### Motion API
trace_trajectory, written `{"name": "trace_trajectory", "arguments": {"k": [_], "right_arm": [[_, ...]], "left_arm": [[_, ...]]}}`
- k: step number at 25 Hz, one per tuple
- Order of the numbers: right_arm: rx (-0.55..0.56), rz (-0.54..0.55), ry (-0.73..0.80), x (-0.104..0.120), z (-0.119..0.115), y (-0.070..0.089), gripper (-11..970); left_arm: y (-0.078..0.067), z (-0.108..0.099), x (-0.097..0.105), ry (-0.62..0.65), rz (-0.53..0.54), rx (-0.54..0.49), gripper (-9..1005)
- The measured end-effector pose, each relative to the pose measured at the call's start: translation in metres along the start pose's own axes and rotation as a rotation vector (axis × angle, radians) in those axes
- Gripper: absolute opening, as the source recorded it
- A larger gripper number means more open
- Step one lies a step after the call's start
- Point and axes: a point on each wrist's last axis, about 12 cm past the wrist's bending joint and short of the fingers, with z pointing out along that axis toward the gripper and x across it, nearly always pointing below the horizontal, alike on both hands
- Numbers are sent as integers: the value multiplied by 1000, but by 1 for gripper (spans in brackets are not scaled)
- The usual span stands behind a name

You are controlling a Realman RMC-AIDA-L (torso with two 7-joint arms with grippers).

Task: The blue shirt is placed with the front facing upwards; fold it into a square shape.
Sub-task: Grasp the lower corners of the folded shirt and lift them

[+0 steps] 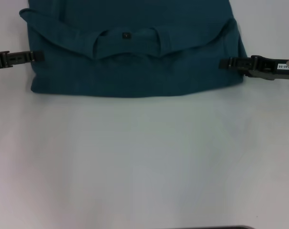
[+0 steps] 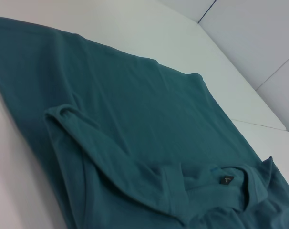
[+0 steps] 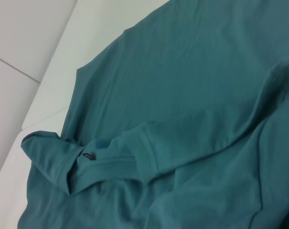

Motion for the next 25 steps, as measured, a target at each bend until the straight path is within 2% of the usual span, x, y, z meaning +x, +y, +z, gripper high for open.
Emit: {"name": "trace_trajectory", "arguments": {"k": [3,8,14,25], "right_arm": [[6,3,-4,-1,0,-1,835],[29,16,11,-1,8,-1,711],[27,16,14,-1,10,0,475],[25,20,5,-3,7,-1,227]], "left_arm": [[0,0,0,0,1,0,897],[0,0,-1,0,2,1,897],[0,-2,-2,-4,7,-5,898],[1,-3,-2,-3,6,-10,896]]}}
